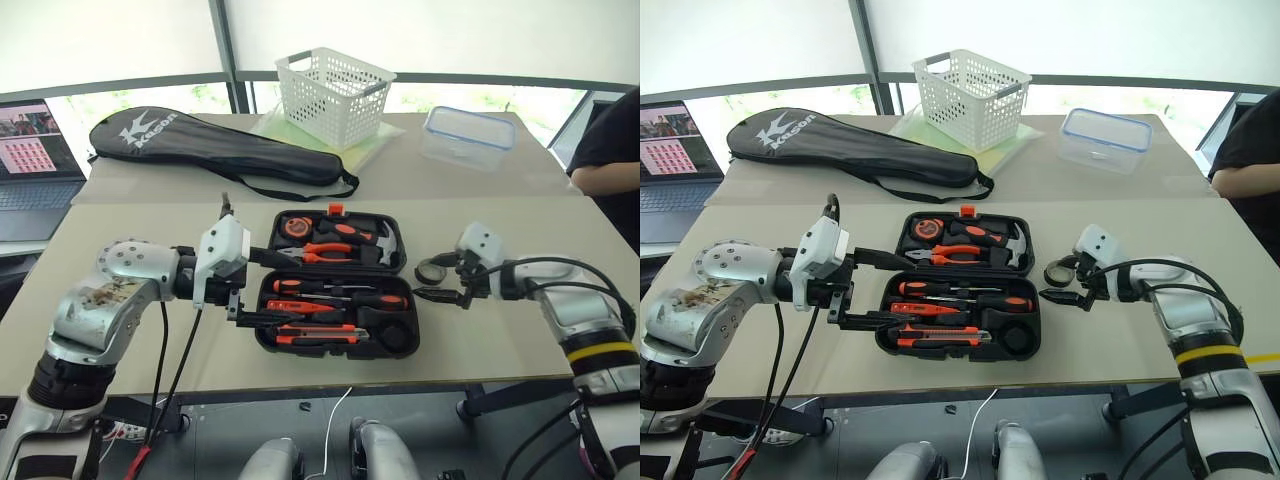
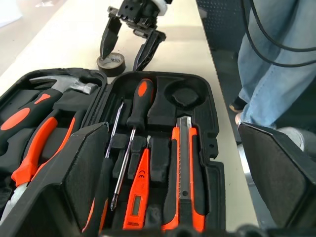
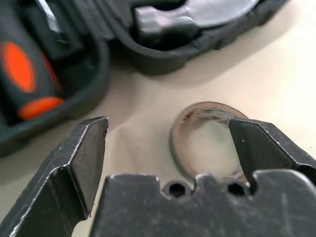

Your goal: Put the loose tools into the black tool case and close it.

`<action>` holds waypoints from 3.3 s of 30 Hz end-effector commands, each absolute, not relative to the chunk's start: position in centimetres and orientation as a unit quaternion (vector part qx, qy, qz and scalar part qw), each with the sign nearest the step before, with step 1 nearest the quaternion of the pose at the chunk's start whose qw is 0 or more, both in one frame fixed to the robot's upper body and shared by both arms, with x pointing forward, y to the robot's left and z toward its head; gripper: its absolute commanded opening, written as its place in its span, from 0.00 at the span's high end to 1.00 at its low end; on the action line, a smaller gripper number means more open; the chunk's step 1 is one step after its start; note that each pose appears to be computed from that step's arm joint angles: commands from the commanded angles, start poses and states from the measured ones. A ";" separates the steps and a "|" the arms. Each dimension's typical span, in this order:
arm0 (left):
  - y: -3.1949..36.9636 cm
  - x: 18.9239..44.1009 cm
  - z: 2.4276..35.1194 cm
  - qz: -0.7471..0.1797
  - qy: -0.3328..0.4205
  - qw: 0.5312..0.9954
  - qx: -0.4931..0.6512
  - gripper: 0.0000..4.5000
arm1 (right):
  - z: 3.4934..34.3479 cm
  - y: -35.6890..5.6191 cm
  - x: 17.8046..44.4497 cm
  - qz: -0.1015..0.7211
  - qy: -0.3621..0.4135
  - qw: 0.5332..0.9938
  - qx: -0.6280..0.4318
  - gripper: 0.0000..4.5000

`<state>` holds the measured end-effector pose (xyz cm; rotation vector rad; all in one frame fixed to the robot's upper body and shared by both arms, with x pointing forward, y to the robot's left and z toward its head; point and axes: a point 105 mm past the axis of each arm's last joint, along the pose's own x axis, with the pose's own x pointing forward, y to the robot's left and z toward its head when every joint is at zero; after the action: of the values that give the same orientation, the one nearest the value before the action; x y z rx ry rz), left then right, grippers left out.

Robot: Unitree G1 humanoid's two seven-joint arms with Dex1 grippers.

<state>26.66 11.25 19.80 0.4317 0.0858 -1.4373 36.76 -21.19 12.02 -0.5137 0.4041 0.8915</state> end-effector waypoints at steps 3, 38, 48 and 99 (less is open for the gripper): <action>10.5 26.5 21.0 -0.655 0.010 0.724 0.215 0.00 | 11.6 -21.6 37.4 0.417 0.201 0.842 -0.276 0.47; 7.9 26.0 18.4 -0.715 0.018 0.661 0.228 0.00 | 13.0 -12.6 25.0 0.644 0.188 0.673 -0.310 0.65; 8.7 26.7 18.2 -0.696 0.021 0.679 0.232 0.00 | 15.0 -12.7 24.8 0.642 0.167 0.687 -0.296 0.04; 23.8 28.4 9.1 -0.406 0.221 0.870 0.174 0.93 | 11.6 -22.3 30.3 0.460 0.176 0.822 -0.285 0.94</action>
<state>27.04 20.74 8.61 0.3732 0.4271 -1.0074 28.95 -20.66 9.52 -0.5974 0.3971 1.0875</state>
